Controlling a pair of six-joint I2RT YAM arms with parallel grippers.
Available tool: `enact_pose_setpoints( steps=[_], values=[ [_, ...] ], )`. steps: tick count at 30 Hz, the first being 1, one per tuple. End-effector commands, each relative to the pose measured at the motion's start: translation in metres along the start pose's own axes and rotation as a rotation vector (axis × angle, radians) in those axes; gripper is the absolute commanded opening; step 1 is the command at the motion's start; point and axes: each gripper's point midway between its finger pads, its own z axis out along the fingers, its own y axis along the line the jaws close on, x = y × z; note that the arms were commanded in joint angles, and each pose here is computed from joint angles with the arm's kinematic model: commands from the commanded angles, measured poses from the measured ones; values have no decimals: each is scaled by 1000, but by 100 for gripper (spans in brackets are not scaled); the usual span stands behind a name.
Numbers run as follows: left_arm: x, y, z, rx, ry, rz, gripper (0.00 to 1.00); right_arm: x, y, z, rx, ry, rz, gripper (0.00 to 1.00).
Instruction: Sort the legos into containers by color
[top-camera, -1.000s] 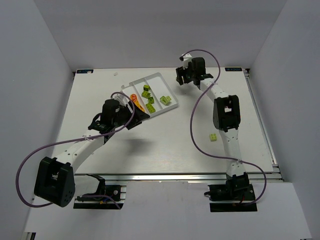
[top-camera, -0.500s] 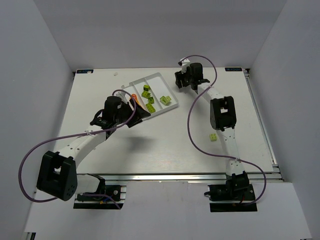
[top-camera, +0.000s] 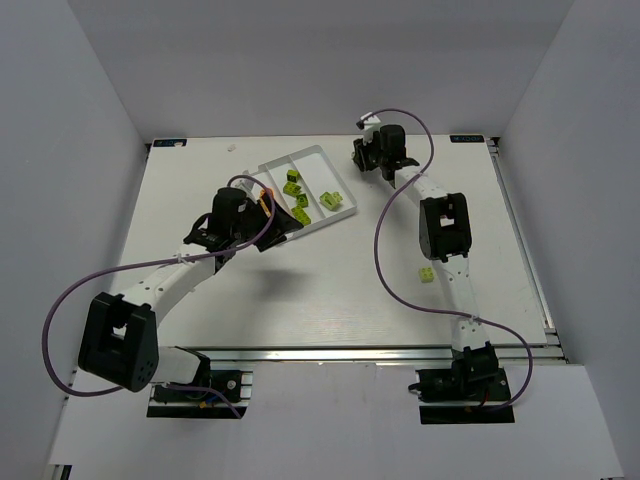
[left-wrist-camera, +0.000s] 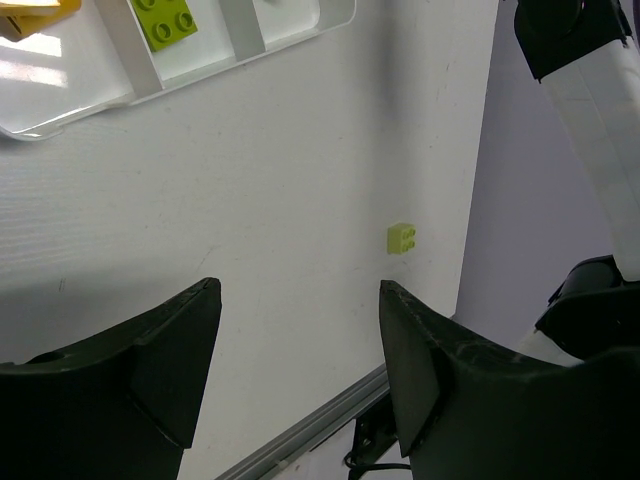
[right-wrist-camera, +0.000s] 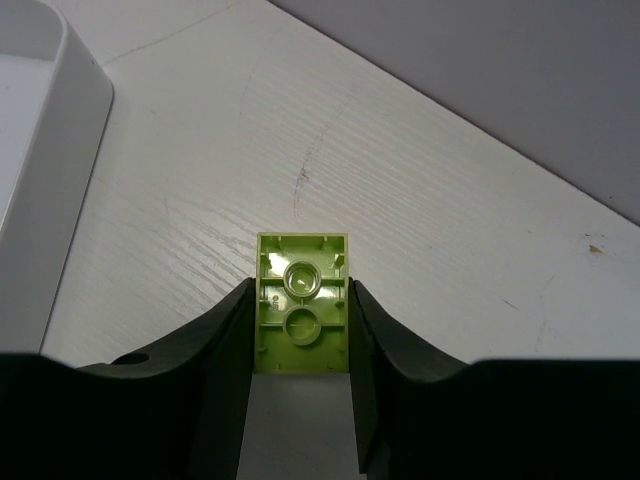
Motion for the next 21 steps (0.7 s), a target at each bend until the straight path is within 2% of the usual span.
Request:
enact_pose_setpoints(
  steps=[1, 3, 4, 5, 6, 7, 11, 14, 21],
  values=[
    [-10, -21, -2, 42, -23, 33, 74, -36, -10, -8, 3, -109, -10, 0],
    [-10, -21, -2, 44, -26, 34, 74, -66, -5, -24, -30, -163, -15, 0],
    [-11, -21, -2, 45, -29, 35, 74, -60, 7, -30, -94, -163, -12, 0],
    [-10, -21, -2, 48, -27, 34, 74, -95, 9, -47, -113, -230, -33, 0],
    [-10, -20, -2, 50, -31, 36, 74, -106, 15, -56, -148, -254, -38, 0],
    [-10, -21, -2, 55, -33, 36, 74, -112, 32, -64, -233, -269, -47, 0],
    [-10, -22, -1, 69, -43, 43, 74, -139, 69, -98, -381, -290, -47, 0],
    [-10, -23, 0, 79, -37, 48, 74, -142, 96, -104, -428, -279, -39, 0],
    [-9, -25, -4, 92, -42, 61, 74, -114, 145, -90, -496, -168, -38, 0]
  ],
)
